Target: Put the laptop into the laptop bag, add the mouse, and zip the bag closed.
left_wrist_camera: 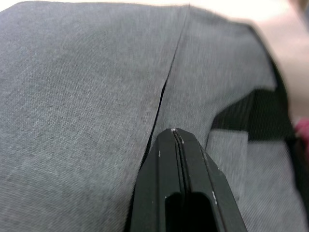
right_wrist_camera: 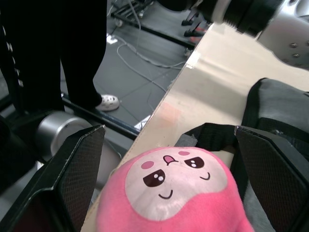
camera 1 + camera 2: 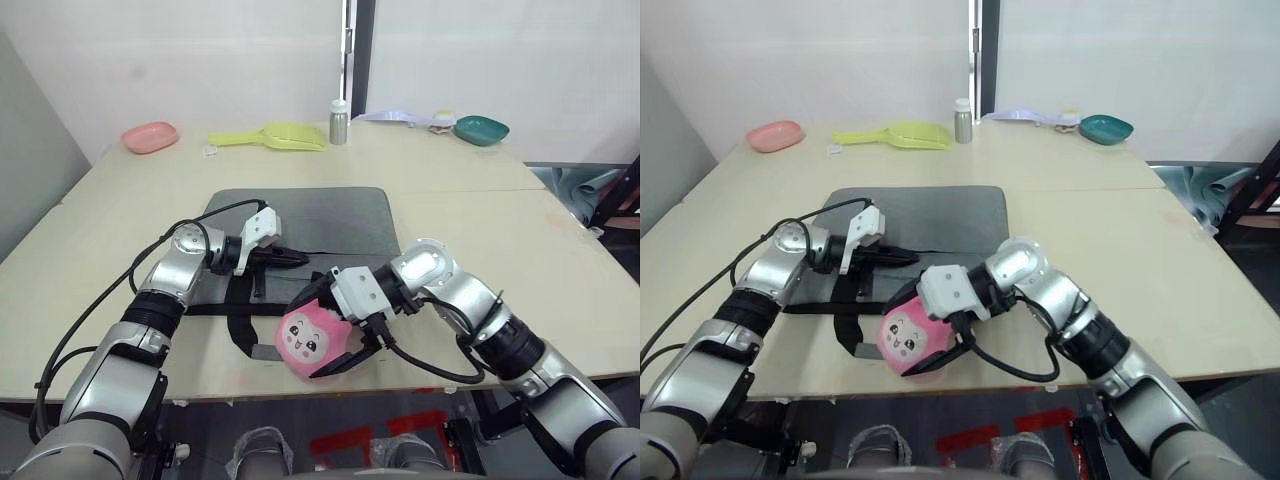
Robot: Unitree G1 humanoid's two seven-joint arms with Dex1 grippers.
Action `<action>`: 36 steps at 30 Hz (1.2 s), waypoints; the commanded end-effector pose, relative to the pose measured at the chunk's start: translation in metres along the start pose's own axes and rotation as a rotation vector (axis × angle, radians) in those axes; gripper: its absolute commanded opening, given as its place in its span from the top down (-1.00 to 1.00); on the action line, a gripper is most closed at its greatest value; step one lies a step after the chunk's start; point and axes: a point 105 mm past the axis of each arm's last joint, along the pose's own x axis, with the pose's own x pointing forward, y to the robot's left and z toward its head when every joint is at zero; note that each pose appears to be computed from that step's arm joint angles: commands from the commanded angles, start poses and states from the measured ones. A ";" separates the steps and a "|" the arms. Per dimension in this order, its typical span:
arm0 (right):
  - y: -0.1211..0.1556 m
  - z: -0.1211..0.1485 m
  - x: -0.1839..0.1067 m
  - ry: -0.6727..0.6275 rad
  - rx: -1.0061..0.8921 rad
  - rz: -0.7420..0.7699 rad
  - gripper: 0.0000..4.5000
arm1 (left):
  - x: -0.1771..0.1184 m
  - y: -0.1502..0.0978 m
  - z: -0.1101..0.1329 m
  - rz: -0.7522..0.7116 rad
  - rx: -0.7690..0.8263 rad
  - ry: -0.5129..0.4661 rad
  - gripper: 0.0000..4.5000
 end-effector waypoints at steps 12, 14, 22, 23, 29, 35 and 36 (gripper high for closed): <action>-0.005 -0.039 0.006 0.156 -0.074 0.072 -0.48 | -0.005 -0.008 -0.029 0.003 -0.048 0.101 1.00; -0.006 -0.039 0.006 0.156 -0.078 0.069 -0.17 | -0.005 -0.010 -0.030 0.001 -0.054 0.105 1.00; 0.000 -0.033 -0.009 0.166 -0.058 0.067 0.99 | -0.002 -0.020 -0.040 -0.019 -0.076 0.126 1.00; 0.002 -0.032 -0.011 0.169 -0.056 0.069 0.99 | -0.002 -0.021 -0.041 -0.019 -0.076 0.127 1.00; 0.023 -0.020 -0.027 0.201 -0.022 0.080 0.99 | 0.003 -0.037 -0.052 -0.062 -0.089 0.136 1.00; 0.035 -0.019 -0.049 0.255 0.035 0.037 0.99 | 0.004 -0.046 -0.069 -0.058 -0.112 0.152 1.00; 0.038 -0.020 -0.054 0.267 0.047 0.028 0.99 | 0.003 -0.047 -0.071 -0.055 -0.114 0.155 1.00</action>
